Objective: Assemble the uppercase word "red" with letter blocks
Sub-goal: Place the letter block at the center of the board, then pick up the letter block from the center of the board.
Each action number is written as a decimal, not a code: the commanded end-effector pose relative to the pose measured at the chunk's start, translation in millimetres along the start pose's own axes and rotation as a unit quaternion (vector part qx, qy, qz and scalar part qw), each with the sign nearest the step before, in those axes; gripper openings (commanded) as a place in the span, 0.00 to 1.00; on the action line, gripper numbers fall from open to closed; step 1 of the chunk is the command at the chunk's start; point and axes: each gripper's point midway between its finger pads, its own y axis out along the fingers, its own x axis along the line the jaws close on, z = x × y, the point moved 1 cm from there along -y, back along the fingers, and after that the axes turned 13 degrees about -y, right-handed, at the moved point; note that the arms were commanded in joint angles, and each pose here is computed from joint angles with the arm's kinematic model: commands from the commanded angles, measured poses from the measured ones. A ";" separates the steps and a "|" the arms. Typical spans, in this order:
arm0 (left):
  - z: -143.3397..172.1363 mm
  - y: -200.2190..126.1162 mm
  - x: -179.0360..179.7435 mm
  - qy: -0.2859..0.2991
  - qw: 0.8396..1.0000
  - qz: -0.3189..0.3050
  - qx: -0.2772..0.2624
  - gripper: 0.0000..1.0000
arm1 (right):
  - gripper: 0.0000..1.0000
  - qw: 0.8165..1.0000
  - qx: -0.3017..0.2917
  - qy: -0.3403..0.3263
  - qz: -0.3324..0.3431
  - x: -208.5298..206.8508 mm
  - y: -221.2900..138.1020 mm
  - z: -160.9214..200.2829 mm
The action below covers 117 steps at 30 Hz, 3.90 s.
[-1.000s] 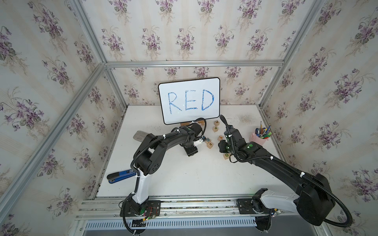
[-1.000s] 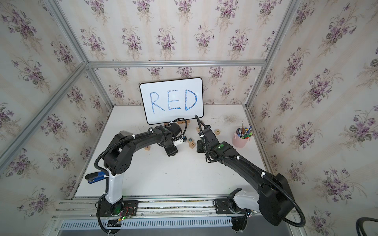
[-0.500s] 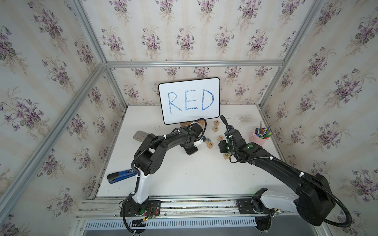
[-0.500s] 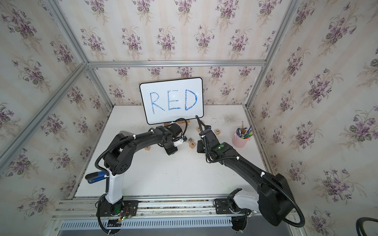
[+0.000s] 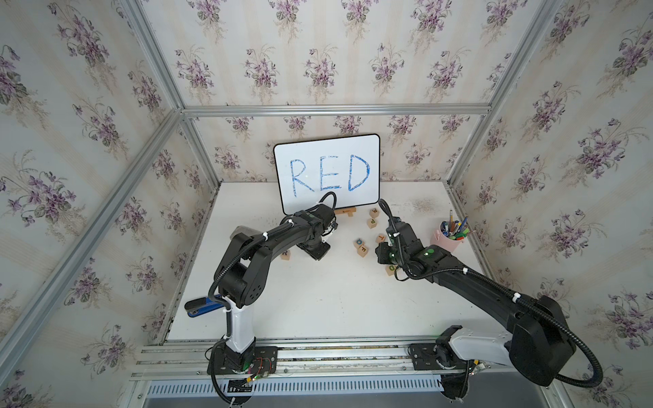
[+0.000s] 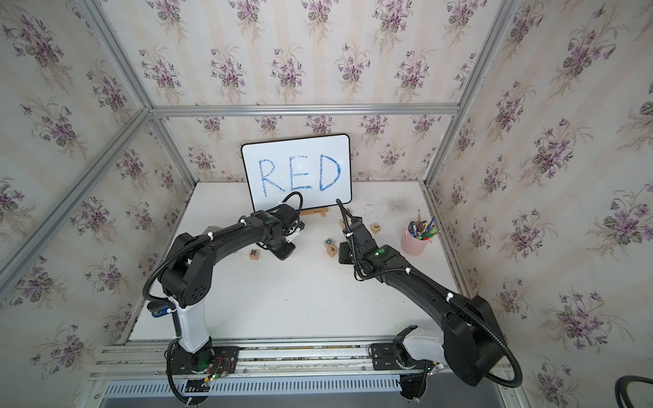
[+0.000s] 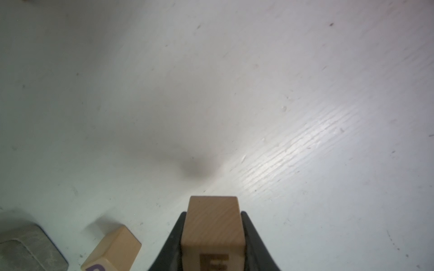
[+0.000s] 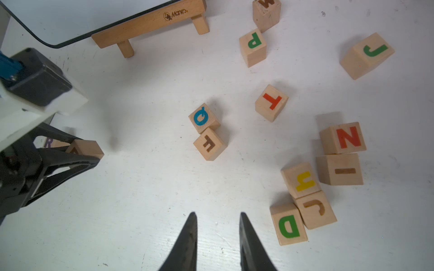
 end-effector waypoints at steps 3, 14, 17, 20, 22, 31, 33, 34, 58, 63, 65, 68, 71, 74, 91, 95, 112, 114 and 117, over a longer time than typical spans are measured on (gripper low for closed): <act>20.7 -0.5 12.8 -0.117 0.992 0.031 0.038 0.23 | 0.27 1.000 -0.014 0.009 -0.013 5.1 0.8 -7.6; 27.2 16.3 40.7 -0.186 0.981 0.006 0.057 0.27 | 0.27 1.000 -0.007 0.009 -0.018 8.0 4.6 -6.6; 27.7 21.5 45.1 -0.194 0.979 0.000 0.062 0.28 | 0.27 1.000 -0.004 0.009 -0.018 7.7 5.4 -5.3; 25.8 25.9 48.3 -0.198 0.978 -0.004 0.065 0.28 | 0.27 1.000 -0.004 0.010 -0.018 7.6 5.9 -4.9; 24.6 28.1 49.4 -0.201 0.977 -0.003 0.065 0.28 | 0.27 1.000 -0.003 0.010 -0.017 7.2 6.1 -4.5; 27.2 33.0 51.0 -0.206 0.976 -0.007 0.073 0.41 | 0.28 1.000 0.001 0.011 -0.016 6.1 8.3 -0.2; 26.8 33.0 50.7 -0.206 0.976 -0.006 0.072 0.49 | 0.29 1.000 0.001 0.011 -0.016 6.1 8.9 0.4; 26.4 32.8 50.4 -0.206 0.976 -0.005 0.072 0.53 | 0.30 1.000 0.002 0.012 -0.015 5.7 9.2 1.0; -17.9 -123.8 -29.1 0.058 0.986 0.063 -0.143 0.91 | 0.41 0.998 0.048 0.037 0.029 -41.1 8.1 -2.7; -22.1 -137.0 -47.2 0.115 0.976 0.097 -0.160 0.99 | 0.40 0.993 0.100 0.034 0.050 -52.4 13.6 19.6; -22.6 -136.6 -52.4 0.128 0.973 0.110 -0.159 0.99 | 0.41 0.992 0.115 0.036 0.046 -52.2 15.9 29.1; -20.7 -130.5 -60.9 0.145 0.970 0.130 -0.149 0.99 | 0.43 0.990 0.128 0.044 0.044 -52.2 16.4 40.6; -17.6 -120.7 -67.0 0.159 0.968 0.142 -0.133 0.99 | 0.46 0.988 0.135 0.051 0.045 -53.2 15.2 49.4; -14.2 -111.7 -71.8 0.169 0.967 0.148 -0.117 0.99 | 0.47 0.986 0.153 0.056 0.040 -52.2 16.9 60.7; -4.0 -100.2 -73.7 0.183 0.967 0.146 -0.099 0.99 | 0.51 0.978 0.202 0.045 0.041 -54.4 43.5 85.2; -4.0 -102.3 -72.6 0.180 0.968 0.143 -0.102 0.99 | 0.51 0.978 0.201 0.036 0.044 -55.4 50.2 83.3; 5.2 -103.0 -67.0 0.177 0.970 0.132 -0.099 0.99 | 0.41 0.978 0.209 0.008 0.025 -49.1 68.6 72.6; 5.4 -103.2 -66.6 0.178 0.970 0.130 -0.100 0.99 | 0.38 0.977 0.211 0.007 0.026 -49.5 69.5 74.1; 4.9 -104.0 -66.0 0.178 0.970 0.128 -0.101 0.99 | 0.38 0.976 0.216 0.005 0.030 -50.3 70.0 76.9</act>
